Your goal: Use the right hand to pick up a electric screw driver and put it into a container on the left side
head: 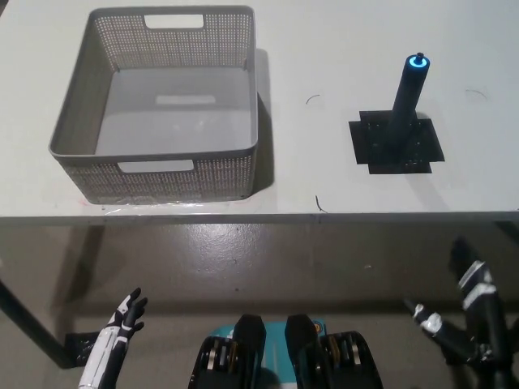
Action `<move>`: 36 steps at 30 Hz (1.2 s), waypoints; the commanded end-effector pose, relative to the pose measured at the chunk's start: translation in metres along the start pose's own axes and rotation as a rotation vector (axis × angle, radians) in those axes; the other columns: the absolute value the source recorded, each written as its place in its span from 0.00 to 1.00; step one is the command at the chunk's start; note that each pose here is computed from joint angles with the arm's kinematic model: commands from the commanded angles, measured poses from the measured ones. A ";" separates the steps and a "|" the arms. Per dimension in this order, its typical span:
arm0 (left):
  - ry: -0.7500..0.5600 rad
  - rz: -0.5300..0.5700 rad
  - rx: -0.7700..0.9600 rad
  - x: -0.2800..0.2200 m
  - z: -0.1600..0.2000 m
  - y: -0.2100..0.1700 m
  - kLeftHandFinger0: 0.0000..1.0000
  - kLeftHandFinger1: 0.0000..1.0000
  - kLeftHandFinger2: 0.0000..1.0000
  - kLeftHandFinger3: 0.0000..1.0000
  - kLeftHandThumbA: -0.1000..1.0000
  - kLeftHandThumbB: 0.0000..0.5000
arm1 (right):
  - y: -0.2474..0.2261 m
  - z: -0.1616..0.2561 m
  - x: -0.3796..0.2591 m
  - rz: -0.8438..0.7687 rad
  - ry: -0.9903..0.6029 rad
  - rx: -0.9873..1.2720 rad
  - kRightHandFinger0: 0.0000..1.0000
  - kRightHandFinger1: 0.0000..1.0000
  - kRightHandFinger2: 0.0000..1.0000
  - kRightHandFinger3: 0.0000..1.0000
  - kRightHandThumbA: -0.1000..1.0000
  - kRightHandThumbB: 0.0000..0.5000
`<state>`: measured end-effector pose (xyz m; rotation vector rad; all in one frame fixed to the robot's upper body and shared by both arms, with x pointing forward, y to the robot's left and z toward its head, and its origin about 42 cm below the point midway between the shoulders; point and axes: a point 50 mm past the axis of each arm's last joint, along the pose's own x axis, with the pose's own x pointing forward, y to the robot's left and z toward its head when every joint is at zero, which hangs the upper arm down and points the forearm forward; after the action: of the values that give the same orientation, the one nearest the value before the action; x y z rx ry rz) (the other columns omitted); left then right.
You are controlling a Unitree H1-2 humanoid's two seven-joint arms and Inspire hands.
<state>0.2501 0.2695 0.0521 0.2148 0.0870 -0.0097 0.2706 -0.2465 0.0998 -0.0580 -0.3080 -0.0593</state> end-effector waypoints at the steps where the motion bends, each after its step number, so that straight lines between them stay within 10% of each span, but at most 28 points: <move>1: -0.067 -0.018 0.021 0.003 0.008 0.004 1.00 1.00 1.00 1.00 1.00 0.09 | -0.002 0.047 0.017 -0.063 -0.222 -0.053 1.00 1.00 1.00 1.00 1.00 0.66; 31: -0.049 -0.015 0.002 -0.007 -0.008 0.003 1.00 1.00 1.00 1.00 1.00 0.02 | -0.020 0.060 0.205 -0.084 -0.086 0.063 1.00 1.00 1.00 1.00 1.00 0.63; 36: -0.057 -0.014 0.005 -0.007 -0.008 0.002 1.00 1.00 1.00 1.00 1.00 0.03 | -0.021 0.055 0.223 -0.074 0.016 -0.010 1.00 1.00 1.00 1.00 1.00 0.81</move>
<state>0.2419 0.2718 0.0399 0.2115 0.0931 -0.0193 0.4453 -0.2709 0.1955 -0.0248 -0.3023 -0.1423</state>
